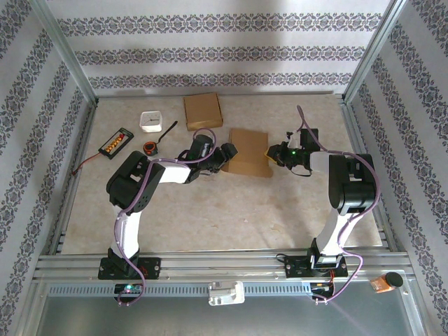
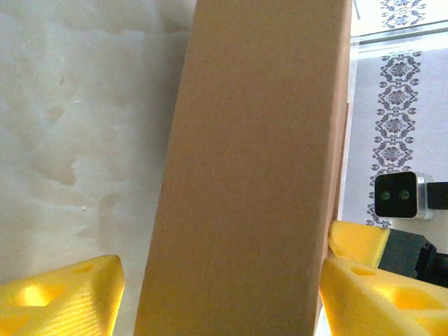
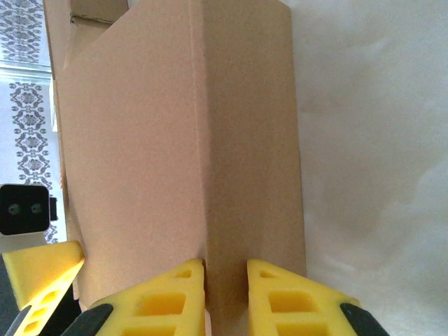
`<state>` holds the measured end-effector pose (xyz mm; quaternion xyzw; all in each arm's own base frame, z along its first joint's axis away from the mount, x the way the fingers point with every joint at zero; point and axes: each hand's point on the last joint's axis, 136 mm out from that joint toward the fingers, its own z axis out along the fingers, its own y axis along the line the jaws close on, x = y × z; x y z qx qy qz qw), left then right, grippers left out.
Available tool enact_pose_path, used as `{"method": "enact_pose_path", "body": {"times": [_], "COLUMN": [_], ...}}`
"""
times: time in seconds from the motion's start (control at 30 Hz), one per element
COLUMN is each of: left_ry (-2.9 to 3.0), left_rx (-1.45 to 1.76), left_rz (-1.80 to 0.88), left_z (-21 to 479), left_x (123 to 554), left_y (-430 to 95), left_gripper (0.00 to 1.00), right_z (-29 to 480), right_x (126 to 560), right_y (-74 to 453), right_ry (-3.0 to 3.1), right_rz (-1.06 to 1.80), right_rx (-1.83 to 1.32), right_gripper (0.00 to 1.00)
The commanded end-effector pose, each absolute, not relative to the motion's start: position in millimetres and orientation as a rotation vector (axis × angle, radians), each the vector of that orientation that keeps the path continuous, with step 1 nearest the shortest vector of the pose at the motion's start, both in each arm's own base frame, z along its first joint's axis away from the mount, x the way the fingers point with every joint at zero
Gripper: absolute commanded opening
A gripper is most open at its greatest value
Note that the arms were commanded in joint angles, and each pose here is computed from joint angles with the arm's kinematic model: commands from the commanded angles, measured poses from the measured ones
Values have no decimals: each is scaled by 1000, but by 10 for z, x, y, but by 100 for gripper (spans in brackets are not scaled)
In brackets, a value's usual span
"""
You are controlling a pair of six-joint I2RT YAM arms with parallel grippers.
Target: Fold the paper box
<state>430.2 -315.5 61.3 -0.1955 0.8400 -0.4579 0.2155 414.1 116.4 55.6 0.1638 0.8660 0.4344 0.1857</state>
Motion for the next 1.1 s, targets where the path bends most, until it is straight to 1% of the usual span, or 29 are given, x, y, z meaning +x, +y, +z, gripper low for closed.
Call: {"method": "enact_pose_path", "body": {"times": [0.0, 0.23, 0.4, 0.53, 0.6, 0.7, 0.77, 0.87, 0.93, 1.0, 1.07], "left_ry": [2340, 2309, 2273, 2256, 2249, 2236, 2226, 2217, 2207, 2194, 2190], "left_rx": [-545, -525, -523, -539, -546, -593, -607, -608, -611, -612, -612], "left_rz": [-1312, -1377, -1426, -1412, -1397, -1375, -1366, -1356, -1350, -1342, -1327], "left_z": [565, 665, 751, 817, 864, 901, 949, 1048, 1125, 1221, 1322], "left_x": [4290, 4351, 4420, 4438, 4439, 4436, 4434, 4424, 4418, 4411, 4388], "left_y": [-3254, -3398, -3479, -3455, -3426, -3354, -3315, -3260, -3204, -3134, -3041], "left_gripper": [74, 72, 61, 53, 48, 41, 40, 39, 39, 39, 39], "right_z": [210, 213, 209, 230, 293, 554, 806, 1249, 1556, 1864, 2168], "right_x": [4009, 4011, 4002, 4007, 4019, 4063, 4073, 4066, 4036, 3960, 3845], "right_y": [1018, 1014, 1020, 1018, 1028, 1062, 1061, 1031, 1041, 1133, 1288], "right_ry": [2532, 2528, 2531, 2529, 2520, 2469, 2423, 2337, 2264, 2180, 2057], "right_rz": [1151, 1153, 1158, 1155, 1162, 1181, 1160, 1071, 980, 860, 675], "right_rx": [609, 604, 603, 594, 578, 520, 470, 376, 277, 107, -120], "right_gripper": [16, 16, 16, 17, 23, 44, 54, 65, 70, 74, 79]}}
